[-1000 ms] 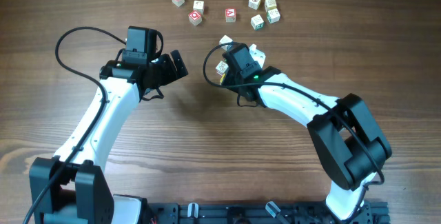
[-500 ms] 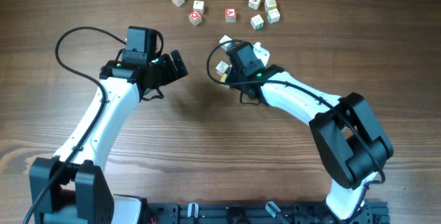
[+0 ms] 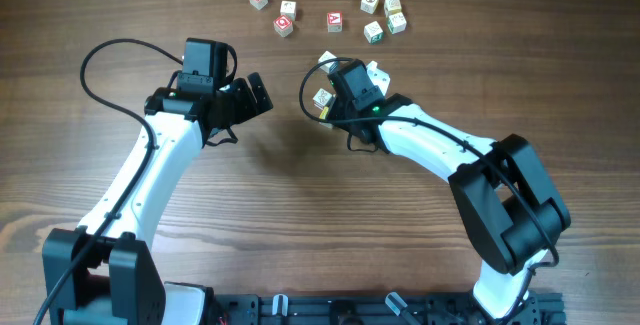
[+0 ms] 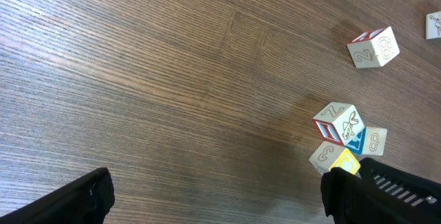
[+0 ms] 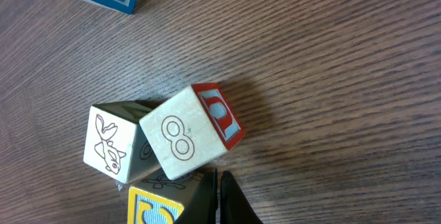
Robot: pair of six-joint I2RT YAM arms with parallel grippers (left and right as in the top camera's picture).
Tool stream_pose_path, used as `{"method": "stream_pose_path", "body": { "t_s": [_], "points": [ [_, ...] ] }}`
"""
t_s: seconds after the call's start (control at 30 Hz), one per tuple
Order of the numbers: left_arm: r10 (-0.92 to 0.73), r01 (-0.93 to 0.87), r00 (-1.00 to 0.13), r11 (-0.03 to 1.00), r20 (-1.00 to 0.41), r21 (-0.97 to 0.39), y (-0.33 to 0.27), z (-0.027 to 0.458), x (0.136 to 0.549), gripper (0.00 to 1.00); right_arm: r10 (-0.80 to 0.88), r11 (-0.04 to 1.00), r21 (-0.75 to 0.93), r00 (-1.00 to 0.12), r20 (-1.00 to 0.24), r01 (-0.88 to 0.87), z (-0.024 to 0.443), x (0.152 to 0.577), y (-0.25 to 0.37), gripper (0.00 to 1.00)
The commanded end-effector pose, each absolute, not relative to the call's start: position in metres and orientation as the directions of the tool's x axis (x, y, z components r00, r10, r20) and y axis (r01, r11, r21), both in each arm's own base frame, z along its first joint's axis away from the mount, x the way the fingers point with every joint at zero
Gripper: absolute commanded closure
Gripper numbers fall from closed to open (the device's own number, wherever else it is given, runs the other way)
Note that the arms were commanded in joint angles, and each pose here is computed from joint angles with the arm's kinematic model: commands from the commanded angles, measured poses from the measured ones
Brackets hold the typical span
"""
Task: Form a circle
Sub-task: 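Hold the right gripper over the fish, 8 and C blocks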
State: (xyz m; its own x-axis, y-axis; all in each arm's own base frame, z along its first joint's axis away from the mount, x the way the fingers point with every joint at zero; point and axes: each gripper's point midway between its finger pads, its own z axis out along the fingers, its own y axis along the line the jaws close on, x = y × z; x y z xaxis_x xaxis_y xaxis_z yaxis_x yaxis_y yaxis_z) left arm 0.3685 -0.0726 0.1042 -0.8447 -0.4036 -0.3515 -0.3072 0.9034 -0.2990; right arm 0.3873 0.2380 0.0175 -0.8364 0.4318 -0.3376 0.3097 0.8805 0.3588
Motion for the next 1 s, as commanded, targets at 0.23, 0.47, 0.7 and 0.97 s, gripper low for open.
{"method": "stream_pose_path", "body": {
  "t_s": [0.23,0.47,0.7,0.97],
  "points": [
    [-0.389,-0.297,-0.847,0.911,-0.362,-0.284,-0.0699,0.104,0.3687,0.0,0.431,0.878,0.359,-0.85,-0.304,0.317,0.0051,0.3822,0.241,0.95],
    [-0.389,-0.297,-0.847,0.911,-0.362,-0.284,-0.0699,0.104,0.3687,0.0,0.431,0.877,0.366,-0.846,-0.314,0.311,0.0066,0.3848,0.242,0.95],
    [-0.389,-0.297,-0.847,0.911,-0.362,-0.284,-0.0699,0.104,0.3687,0.0,0.431,0.876,0.377,-0.842,-0.324,0.303,0.0087,0.3881,0.2439,0.95],
    [-0.389,-0.297,-0.847,0.911,-0.362,-0.284,-0.0699,0.104,0.3687,0.0,0.427,0.881,0.356,-0.849,-0.311,0.312,0.0054,0.3831,0.2405,0.95]
  ]
}}
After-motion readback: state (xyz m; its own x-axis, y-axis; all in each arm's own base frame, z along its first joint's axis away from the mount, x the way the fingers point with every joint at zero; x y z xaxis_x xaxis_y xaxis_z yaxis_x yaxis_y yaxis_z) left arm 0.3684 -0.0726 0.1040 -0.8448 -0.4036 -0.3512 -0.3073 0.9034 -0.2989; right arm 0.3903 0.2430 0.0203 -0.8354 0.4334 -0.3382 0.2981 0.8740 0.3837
